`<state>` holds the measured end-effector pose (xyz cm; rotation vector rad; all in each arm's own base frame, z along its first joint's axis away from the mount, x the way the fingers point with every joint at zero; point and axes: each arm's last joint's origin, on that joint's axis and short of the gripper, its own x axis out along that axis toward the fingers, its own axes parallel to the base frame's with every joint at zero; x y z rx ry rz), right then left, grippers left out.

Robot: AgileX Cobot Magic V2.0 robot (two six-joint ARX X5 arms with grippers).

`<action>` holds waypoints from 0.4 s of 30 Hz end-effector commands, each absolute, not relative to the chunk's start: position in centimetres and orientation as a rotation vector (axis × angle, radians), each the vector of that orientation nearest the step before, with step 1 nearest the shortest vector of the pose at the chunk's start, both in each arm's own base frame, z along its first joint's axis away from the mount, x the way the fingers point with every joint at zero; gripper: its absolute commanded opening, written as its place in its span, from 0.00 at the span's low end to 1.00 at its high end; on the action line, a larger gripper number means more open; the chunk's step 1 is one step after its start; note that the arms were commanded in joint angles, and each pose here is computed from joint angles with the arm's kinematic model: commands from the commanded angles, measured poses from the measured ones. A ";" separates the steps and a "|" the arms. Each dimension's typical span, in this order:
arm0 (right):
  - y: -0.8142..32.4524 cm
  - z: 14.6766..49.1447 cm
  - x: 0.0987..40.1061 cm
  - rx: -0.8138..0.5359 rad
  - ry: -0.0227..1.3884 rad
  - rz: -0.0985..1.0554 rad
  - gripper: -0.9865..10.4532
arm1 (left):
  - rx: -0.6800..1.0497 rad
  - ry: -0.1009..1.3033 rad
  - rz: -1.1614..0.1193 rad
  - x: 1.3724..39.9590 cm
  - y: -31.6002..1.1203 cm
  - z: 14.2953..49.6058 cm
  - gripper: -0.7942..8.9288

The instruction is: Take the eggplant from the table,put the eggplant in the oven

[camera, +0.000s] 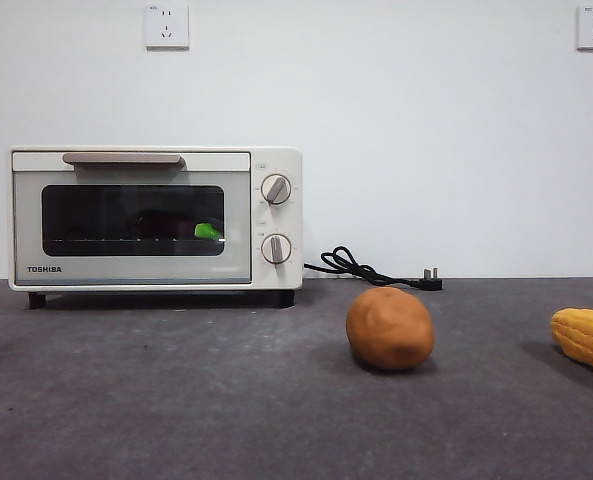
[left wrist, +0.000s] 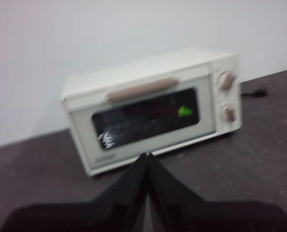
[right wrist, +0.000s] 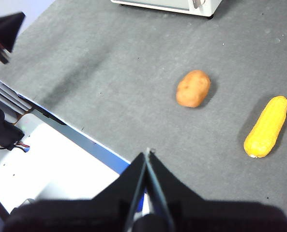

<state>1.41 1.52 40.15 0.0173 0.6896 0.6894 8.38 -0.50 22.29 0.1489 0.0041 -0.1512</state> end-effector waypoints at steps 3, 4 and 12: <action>1.5 39.8 1.4 -0.001 0.713 0.682 0.09 | 0.056 0.037 -0.050 8.7 -0.2 19.3 0.08; 1.5 39.8 1.4 -0.001 0.713 0.682 0.09 | 0.041 0.056 -0.027 8.9 -0.1 18.7 0.08; 1.5 39.8 1.4 -0.001 0.713 0.682 0.09 | -0.036 0.171 0.010 9.6 0.0 14.9 0.08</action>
